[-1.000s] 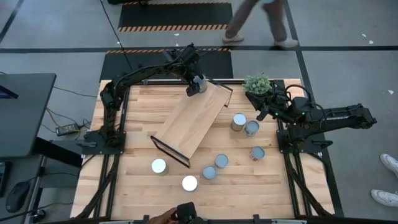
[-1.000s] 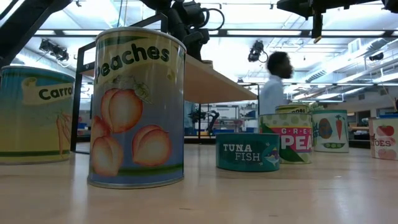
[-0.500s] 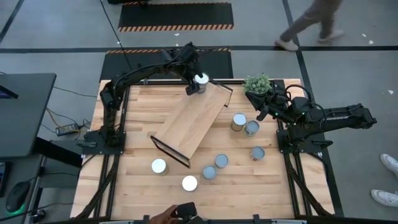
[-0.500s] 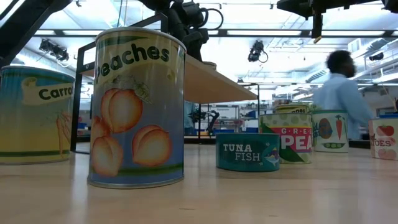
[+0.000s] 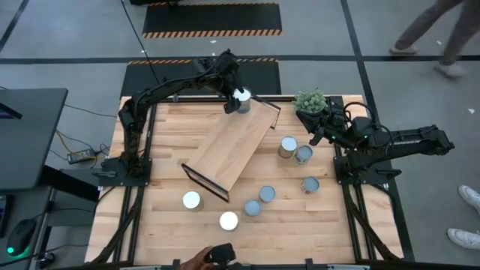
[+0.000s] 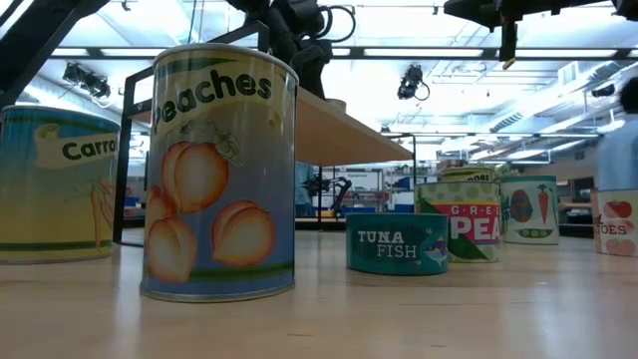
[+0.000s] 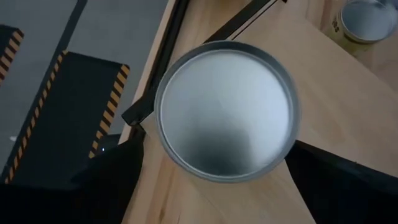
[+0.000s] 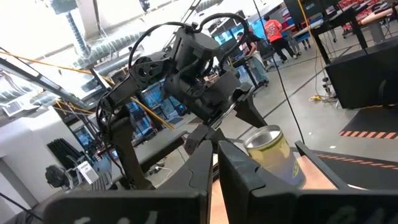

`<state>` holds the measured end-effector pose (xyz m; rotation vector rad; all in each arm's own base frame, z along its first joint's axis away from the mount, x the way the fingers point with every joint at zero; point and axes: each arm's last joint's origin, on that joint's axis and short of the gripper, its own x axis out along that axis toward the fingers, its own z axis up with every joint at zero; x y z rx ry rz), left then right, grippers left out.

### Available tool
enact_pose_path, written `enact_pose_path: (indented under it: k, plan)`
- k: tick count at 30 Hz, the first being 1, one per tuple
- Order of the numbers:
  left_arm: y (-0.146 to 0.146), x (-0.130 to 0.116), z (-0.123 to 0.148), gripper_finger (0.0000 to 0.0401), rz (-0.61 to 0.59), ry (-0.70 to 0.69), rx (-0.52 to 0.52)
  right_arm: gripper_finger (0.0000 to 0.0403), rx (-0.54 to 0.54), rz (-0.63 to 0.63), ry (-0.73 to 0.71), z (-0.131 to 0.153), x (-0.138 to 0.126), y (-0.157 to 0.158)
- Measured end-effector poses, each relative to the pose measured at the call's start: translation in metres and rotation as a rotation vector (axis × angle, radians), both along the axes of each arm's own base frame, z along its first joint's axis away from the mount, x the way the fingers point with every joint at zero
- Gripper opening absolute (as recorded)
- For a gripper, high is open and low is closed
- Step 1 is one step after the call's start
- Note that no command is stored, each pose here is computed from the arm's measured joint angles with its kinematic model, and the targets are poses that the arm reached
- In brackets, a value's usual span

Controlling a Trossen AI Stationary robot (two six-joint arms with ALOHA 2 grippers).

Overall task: Pick and place cans onto a shelf
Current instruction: Put the canned peas on the shelf

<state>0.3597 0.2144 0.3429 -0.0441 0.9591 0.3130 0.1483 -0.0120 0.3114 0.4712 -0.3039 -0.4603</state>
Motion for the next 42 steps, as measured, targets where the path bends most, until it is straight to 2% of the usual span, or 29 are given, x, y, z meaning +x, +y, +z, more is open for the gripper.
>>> enact_pose_path:
  k: [15,21,34,38,42]
  plan:
    - [-0.004,0.000,0.005,0.0394,0.012,-0.002,0.029,0.0032,0.000,0.000,0.000,0.000,0.000,0.000]
    - [-0.001,-0.008,0.009,0.0394,0.082,-0.012,-0.007,0.0032,0.000,0.000,0.000,0.000,0.000,0.000]
    - [-0.010,-0.029,0.034,0.0394,0.145,-0.021,0.028,0.0032,0.000,-0.001,-0.003,0.000,0.000,0.000]
    - [-0.016,-0.034,0.034,0.0394,0.138,0.018,-0.005,0.0032,0.000,-0.001,-0.006,0.001,0.000,0.000]
    - [-0.023,-0.033,0.033,0.0394,0.076,-0.006,-0.121,0.0032,0.000,0.000,-0.006,0.001,0.000,0.000]
